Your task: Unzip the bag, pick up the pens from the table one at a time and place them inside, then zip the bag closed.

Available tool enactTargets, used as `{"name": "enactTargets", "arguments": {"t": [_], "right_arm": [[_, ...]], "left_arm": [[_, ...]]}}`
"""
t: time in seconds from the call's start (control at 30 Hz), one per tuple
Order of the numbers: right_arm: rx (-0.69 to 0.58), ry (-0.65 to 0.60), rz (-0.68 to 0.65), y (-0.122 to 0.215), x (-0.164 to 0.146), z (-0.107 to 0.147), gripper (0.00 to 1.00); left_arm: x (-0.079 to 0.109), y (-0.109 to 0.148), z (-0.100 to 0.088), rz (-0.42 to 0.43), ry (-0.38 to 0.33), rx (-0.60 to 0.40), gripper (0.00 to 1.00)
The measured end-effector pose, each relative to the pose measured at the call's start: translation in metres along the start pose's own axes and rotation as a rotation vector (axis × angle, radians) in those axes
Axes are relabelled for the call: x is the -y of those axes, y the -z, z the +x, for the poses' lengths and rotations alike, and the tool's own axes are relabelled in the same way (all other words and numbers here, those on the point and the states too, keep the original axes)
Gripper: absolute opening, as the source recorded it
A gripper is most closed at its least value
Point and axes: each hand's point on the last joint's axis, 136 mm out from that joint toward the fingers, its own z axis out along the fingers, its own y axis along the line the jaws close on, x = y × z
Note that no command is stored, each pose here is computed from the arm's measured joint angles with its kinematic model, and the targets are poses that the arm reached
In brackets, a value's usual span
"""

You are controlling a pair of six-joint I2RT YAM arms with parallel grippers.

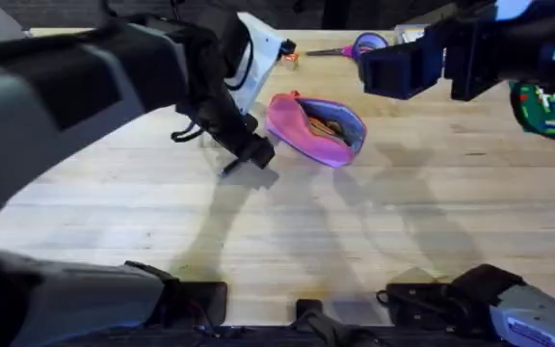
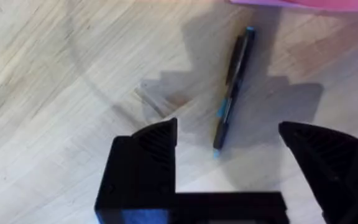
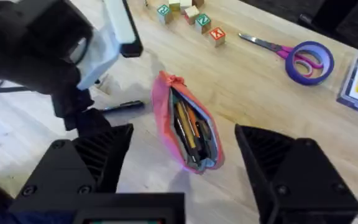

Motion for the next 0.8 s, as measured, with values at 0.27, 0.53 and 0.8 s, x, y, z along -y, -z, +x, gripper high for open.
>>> {"name": "enactTargets", "arguments": {"t": [0.27,0.53,0.8], "right_arm": [[0.0,0.0,0.0,0.0,0.0,0.0,0.998],[0.0,0.0,0.0,0.0,0.0,0.0,0.998],[0.0,0.0,0.0,0.0,0.0,0.0,0.998]], "left_arm": [[-0.004,-0.025,-0.01,-0.002,0.017,-0.003,0.995],[-0.006,-0.044,-0.015,-0.009,0.005,0.019,0.995],[-0.002,-0.051,-0.007,-0.005,-0.019,0.026,0.995]]}}
